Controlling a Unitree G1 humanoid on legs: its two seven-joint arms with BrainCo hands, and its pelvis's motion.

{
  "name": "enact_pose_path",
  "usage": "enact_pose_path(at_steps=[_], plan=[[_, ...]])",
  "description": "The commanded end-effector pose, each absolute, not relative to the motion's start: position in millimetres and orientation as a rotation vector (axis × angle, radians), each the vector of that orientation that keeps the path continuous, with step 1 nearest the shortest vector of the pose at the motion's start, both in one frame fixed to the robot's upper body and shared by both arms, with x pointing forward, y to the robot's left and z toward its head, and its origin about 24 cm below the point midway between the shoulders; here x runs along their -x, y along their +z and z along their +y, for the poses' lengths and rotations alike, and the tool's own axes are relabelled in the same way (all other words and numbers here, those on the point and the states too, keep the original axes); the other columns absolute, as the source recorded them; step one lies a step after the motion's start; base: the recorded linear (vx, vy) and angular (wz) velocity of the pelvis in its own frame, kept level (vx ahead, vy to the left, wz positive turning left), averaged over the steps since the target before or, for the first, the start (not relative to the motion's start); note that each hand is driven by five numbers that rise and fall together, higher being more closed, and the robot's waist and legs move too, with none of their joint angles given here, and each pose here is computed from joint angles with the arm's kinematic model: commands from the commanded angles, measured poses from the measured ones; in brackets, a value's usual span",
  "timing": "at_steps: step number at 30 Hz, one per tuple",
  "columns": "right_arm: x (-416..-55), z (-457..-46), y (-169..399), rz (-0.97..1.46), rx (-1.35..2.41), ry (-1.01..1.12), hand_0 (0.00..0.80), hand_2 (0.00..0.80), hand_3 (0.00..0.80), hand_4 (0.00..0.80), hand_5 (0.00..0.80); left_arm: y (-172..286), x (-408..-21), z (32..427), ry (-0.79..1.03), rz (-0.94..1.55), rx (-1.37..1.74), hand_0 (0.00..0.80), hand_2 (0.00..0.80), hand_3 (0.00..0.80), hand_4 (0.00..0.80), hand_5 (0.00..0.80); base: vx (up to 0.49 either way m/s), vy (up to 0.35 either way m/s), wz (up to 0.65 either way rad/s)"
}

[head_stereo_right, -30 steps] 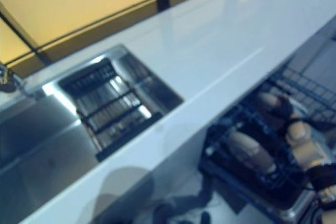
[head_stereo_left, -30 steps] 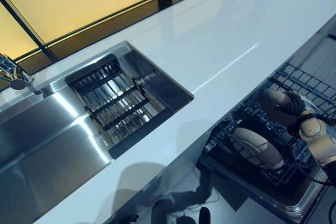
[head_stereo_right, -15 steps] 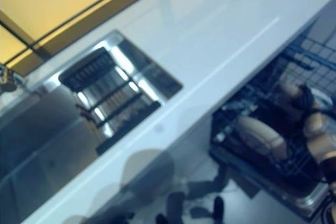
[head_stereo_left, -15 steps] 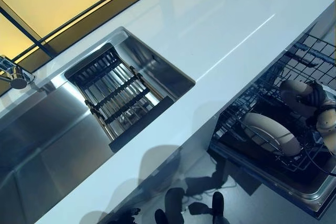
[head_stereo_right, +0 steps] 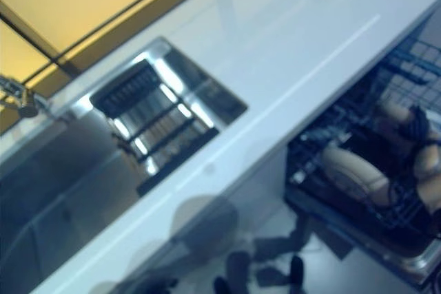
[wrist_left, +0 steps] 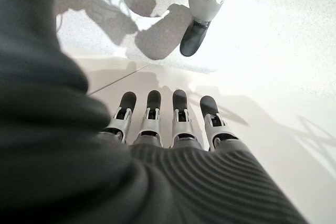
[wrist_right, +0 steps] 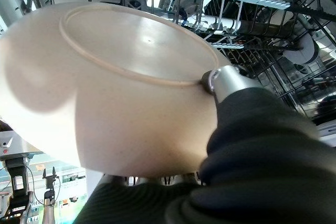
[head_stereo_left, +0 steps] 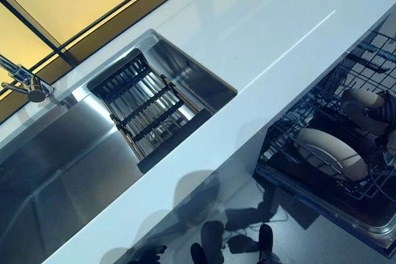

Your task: Take plates into dishwasher

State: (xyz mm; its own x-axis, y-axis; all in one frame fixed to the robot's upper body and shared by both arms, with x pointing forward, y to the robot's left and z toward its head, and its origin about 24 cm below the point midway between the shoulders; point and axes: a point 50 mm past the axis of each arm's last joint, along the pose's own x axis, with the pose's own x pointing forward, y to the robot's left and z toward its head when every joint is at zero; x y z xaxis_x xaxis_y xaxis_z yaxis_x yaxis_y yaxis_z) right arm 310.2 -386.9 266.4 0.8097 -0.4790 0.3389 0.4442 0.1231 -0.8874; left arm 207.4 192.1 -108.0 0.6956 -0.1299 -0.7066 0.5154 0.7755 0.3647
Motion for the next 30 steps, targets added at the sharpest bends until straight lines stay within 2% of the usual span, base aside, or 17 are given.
enact_pose_path(at_steps=[1,14,30], plan=[[-280,-405,327,-0.066,1.454,-0.907,0.8,0.8,0.8,0.8,0.8,-103,-206,220,-0.308,0.72,-0.603,0.0,0.0,0.0,0.0,0.0,0.0,0.0,0.0],[-282,-407,319,-0.023,1.465,-0.86,0.8,0.8,0.8,0.8,0.8,-104,-204,219,-0.328,0.734,-0.608,0.0,0.0,0.0,0.0,0.0,0.023,0.008,0.0],[-306,-394,295,0.037,1.411,-0.742,0.8,0.8,0.8,0.8,0.8,-97,-213,212,-0.365,0.691,-0.629,0.0,0.0,0.0,0.0,0.0,0.0,0.0,0.0]])
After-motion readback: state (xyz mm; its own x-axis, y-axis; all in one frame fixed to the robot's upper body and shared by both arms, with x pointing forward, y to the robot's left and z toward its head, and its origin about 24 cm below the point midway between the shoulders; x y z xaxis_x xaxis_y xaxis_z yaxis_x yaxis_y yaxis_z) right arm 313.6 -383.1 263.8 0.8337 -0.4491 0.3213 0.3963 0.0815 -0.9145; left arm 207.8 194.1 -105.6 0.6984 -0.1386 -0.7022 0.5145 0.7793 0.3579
